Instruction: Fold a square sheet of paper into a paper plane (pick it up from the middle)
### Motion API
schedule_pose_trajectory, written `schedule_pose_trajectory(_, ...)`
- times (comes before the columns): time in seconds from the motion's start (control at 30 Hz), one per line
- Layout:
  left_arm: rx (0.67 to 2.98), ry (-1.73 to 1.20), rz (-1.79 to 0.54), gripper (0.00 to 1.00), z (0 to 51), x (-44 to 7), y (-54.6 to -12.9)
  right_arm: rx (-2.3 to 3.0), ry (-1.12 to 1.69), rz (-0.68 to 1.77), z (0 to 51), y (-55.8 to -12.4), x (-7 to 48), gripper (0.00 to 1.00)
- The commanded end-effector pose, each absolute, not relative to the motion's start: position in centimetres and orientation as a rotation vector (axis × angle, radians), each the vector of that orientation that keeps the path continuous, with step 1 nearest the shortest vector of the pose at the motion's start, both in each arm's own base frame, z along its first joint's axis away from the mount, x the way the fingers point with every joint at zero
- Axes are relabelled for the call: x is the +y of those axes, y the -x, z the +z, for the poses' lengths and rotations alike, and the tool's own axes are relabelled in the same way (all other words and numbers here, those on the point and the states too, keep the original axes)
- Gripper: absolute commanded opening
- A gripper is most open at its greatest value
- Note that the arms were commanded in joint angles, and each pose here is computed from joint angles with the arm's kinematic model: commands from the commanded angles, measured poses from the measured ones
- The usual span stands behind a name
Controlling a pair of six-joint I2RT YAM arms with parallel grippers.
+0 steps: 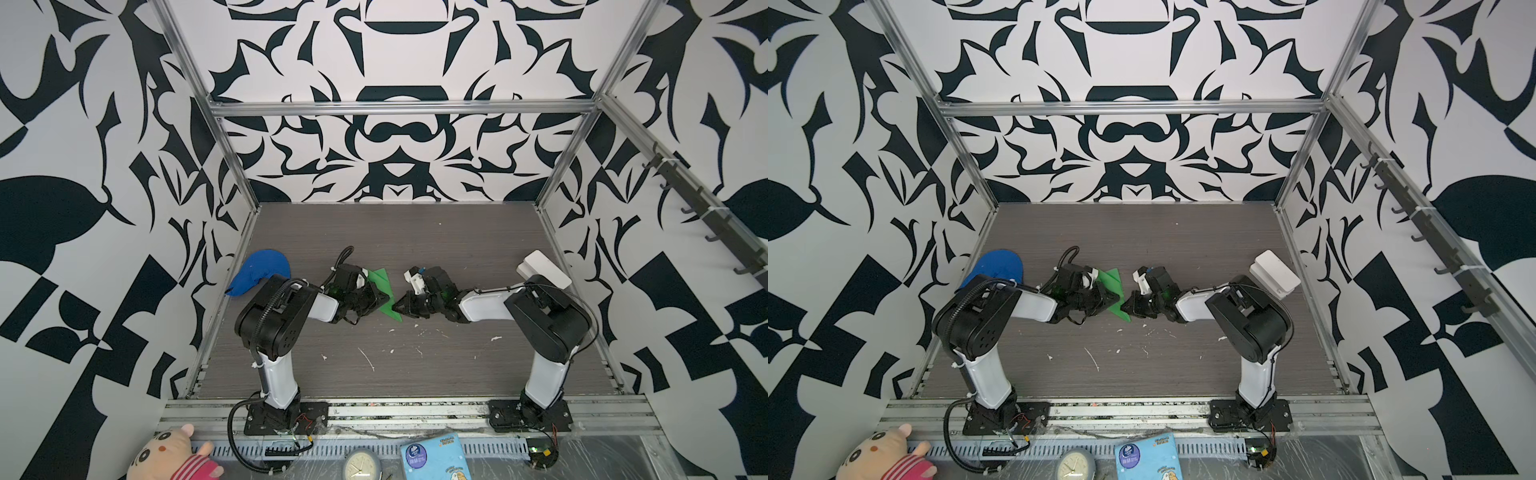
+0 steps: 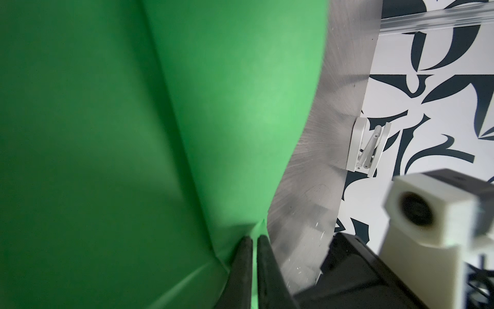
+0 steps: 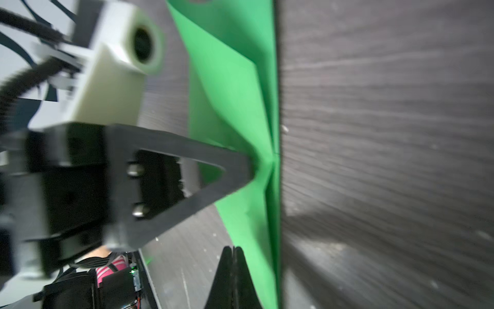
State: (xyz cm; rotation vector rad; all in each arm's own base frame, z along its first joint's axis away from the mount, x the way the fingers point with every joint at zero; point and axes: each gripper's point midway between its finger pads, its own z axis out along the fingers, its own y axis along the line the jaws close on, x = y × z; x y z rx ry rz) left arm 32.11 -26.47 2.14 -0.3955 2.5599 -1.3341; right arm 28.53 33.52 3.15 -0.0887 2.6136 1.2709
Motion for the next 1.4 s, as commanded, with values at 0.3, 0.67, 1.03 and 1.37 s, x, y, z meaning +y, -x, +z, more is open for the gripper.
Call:
schedule_pose_trajectory(0.3,2.629,0.461,-1.249,0.11,0.2,-25.4,-31.4,2.554,0.083,1.294,4.4,-29.4,33.8,0.0)
schedule_pose_trajectory(0.67,2.632,0.469,-1.235,0.11,0.2,-25.3,-31.4,2.616,0.072,1.303,2.1,-29.7,34.9,0.0)
schedule_pose_trajectory(1.03,2.65,0.525,-1.157,0.1,-0.6,-24.2,-31.3,2.683,0.143,1.276,2.2,-26.1,32.6,0.0)
schedule_pose_trajectory(1.37,2.617,0.533,-1.203,0.11,1.0,-24.9,-32.4,2.694,0.163,1.141,3.5,-25.1,29.6,0.0)
